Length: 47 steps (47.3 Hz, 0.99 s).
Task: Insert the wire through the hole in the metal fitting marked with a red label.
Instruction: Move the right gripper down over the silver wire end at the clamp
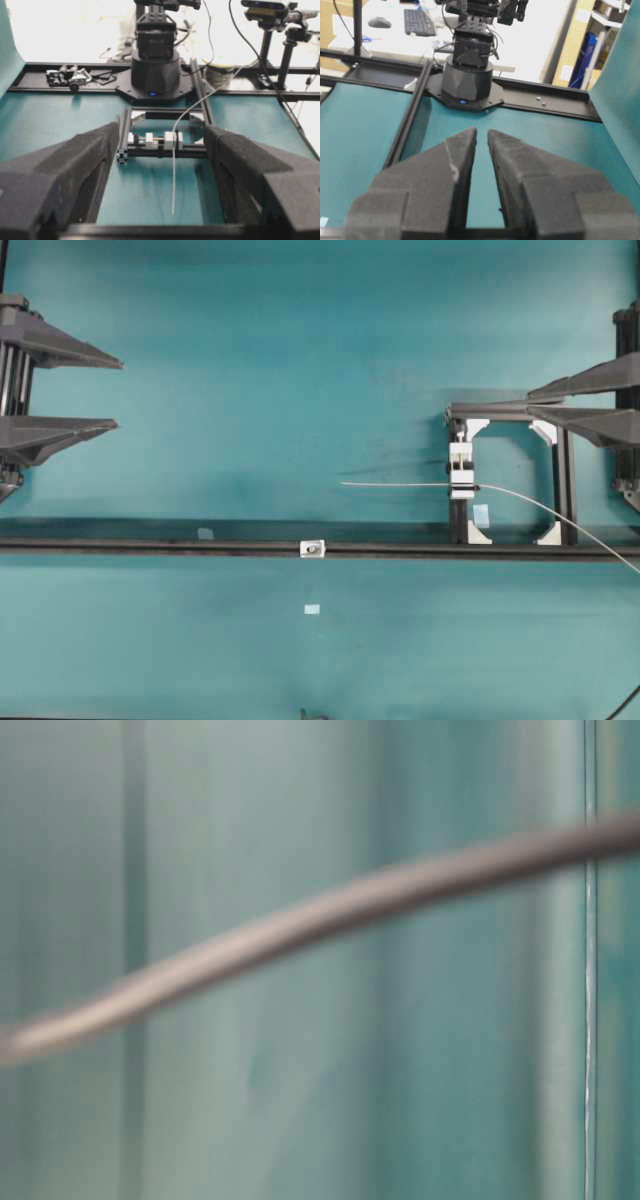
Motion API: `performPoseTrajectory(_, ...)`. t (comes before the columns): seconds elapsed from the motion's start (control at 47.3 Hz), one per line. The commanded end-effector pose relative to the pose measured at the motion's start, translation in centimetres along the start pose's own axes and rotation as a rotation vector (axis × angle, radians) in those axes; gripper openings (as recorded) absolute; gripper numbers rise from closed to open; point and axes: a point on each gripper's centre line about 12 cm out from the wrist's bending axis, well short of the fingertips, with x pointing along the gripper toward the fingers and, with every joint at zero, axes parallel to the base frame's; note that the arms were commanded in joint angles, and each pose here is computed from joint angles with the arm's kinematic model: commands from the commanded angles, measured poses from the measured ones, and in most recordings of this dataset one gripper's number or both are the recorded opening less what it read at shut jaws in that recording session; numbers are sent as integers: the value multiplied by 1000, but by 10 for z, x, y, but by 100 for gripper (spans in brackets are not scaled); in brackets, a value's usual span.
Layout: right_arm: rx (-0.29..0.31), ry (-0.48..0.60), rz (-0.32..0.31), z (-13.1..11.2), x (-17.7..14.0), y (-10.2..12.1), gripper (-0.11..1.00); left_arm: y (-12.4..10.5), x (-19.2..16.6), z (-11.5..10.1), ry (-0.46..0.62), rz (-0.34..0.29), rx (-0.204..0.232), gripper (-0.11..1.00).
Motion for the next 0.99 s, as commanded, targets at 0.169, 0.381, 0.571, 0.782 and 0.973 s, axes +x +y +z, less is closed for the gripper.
performPoseTrajectory(0.169, -1, 48, -77, -11, 8, -16, 1, 31, 25, -2, 55, 146, -58, 0)
performPoseTrajectory(0.381, 38, 155, -86, -32, 21, -18, -3, 33, 46, -23, 156, 148, -66, -5)
performPoseTrajectory(0.571, 82, 225, -92, -44, 29, -19, -3, 32, 55, -37, 208, 137, -48, 8)
performPoseTrajectory(0.782, 90, 262, -94, -54, 31, -19, 25, 31, 63, -57, 268, 125, -12, 61)
performPoseTrajectory(0.973, 97, 298, -98, -62, 36, -20, 79, 31, 69, -68, 284, 116, 29, 82)
